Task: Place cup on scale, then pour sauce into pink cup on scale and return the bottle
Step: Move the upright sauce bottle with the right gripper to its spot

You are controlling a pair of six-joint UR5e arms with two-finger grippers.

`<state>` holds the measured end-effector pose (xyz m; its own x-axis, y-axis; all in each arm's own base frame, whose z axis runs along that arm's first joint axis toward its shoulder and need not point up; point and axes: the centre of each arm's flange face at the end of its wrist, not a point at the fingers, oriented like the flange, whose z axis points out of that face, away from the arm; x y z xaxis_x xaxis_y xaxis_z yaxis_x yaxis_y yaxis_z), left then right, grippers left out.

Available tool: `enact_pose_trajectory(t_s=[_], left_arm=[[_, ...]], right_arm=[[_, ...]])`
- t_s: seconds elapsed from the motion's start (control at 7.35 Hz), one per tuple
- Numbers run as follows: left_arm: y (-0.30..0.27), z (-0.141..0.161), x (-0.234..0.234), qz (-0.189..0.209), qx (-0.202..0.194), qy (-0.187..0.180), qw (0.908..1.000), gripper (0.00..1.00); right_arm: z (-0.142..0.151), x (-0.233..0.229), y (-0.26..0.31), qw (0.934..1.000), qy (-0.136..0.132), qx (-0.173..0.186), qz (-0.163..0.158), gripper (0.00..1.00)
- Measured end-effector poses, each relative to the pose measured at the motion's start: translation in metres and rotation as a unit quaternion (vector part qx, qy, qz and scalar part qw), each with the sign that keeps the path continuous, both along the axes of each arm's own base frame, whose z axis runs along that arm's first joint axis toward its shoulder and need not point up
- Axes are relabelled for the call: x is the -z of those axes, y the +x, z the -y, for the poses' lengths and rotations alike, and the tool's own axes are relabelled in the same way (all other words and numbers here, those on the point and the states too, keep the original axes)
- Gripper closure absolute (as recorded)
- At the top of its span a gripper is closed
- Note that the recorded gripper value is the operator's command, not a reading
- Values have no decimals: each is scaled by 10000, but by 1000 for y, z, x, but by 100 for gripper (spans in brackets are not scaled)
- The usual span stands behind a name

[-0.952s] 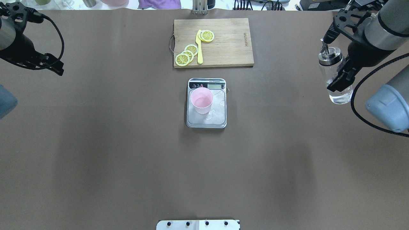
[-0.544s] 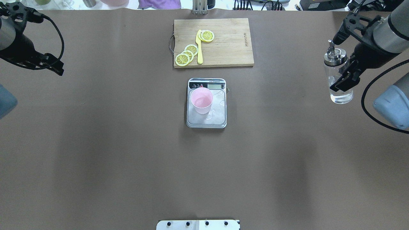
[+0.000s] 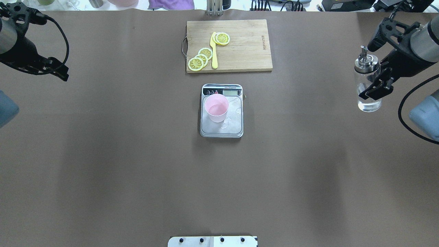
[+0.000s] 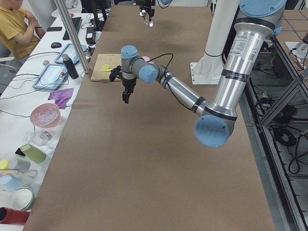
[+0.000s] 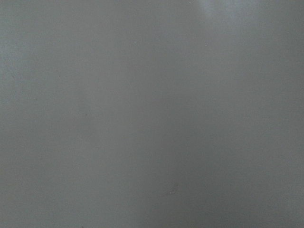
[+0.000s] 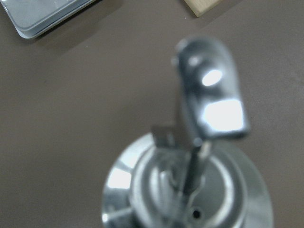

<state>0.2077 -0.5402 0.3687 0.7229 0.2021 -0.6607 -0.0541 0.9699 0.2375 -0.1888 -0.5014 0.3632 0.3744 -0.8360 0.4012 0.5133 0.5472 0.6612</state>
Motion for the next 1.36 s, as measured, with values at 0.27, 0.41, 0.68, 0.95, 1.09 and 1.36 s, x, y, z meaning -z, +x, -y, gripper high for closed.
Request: enact_pose_trajectory(t_s=[0.27, 0.41, 0.68, 0.95, 1.09, 1.36], left_arm=[[0, 0, -1, 1, 0, -3, 10000, 7], [0, 0, -1, 2, 0, -4, 10000, 7], [0, 0, -1, 4, 0, -8, 10000, 7], [0, 0, -1, 6, -2, -9, 10000, 7], [0, 0, -1, 4, -1, -6, 10000, 7], [0, 0, 0, -3, 3, 0, 10000, 7]], right_arm=[[-1, -3, 0, 10000, 69, 9, 70, 42], [-1, -2, 0, 9998, 123, 14, 126, 42], [-2, -2, 0, 9993, 288, 23, 239, 42], [-3, -17, 0, 9983, 454, 42, 369, 42], [-2, -27, -1, 9978, 513, 52, 421, 42], [-3, -39, -1, 9974, 548, 73, 473, 41]])
